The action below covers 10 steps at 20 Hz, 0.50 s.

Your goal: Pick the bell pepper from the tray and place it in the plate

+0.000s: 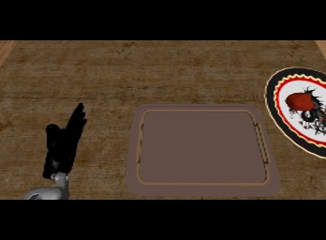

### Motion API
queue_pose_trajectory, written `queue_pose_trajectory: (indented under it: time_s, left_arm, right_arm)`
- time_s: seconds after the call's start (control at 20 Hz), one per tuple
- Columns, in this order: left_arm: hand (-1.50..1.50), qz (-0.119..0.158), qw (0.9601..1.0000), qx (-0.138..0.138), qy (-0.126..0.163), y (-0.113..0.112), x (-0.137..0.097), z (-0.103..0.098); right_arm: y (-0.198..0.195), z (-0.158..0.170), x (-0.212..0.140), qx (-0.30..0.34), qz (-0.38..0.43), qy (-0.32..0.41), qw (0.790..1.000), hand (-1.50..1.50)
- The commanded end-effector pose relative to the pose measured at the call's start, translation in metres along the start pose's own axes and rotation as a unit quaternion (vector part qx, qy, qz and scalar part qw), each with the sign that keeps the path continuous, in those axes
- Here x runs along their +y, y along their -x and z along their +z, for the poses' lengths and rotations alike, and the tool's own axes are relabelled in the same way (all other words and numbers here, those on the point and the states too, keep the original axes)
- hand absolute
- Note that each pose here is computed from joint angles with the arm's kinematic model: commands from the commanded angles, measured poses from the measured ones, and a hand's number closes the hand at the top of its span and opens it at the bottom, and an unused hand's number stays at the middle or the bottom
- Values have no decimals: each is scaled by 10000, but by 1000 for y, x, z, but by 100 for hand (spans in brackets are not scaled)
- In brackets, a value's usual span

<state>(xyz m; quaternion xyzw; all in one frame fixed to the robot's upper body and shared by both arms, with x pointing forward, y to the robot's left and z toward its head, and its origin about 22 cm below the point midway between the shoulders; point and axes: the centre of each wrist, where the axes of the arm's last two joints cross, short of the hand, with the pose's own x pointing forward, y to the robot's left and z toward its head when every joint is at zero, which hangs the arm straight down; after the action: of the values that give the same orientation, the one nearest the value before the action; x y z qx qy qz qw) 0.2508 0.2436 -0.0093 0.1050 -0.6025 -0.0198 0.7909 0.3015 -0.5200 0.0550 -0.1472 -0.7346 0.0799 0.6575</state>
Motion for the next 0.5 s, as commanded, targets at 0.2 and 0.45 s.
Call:
queue_pose_trajectory:
  time_s: [0.2, 0.45]
  left_arm:
    - [0, -28, 10000, -29, -87, 8, 6, 8]
    - [0, -31, 10000, 13, -14, -7, 6, 5]
  right_arm:
    - [18, 10, 13, -226, -88, -58, 9997, -150]
    - [13, 2, 15, 120, 178, 30, 9998, -150]
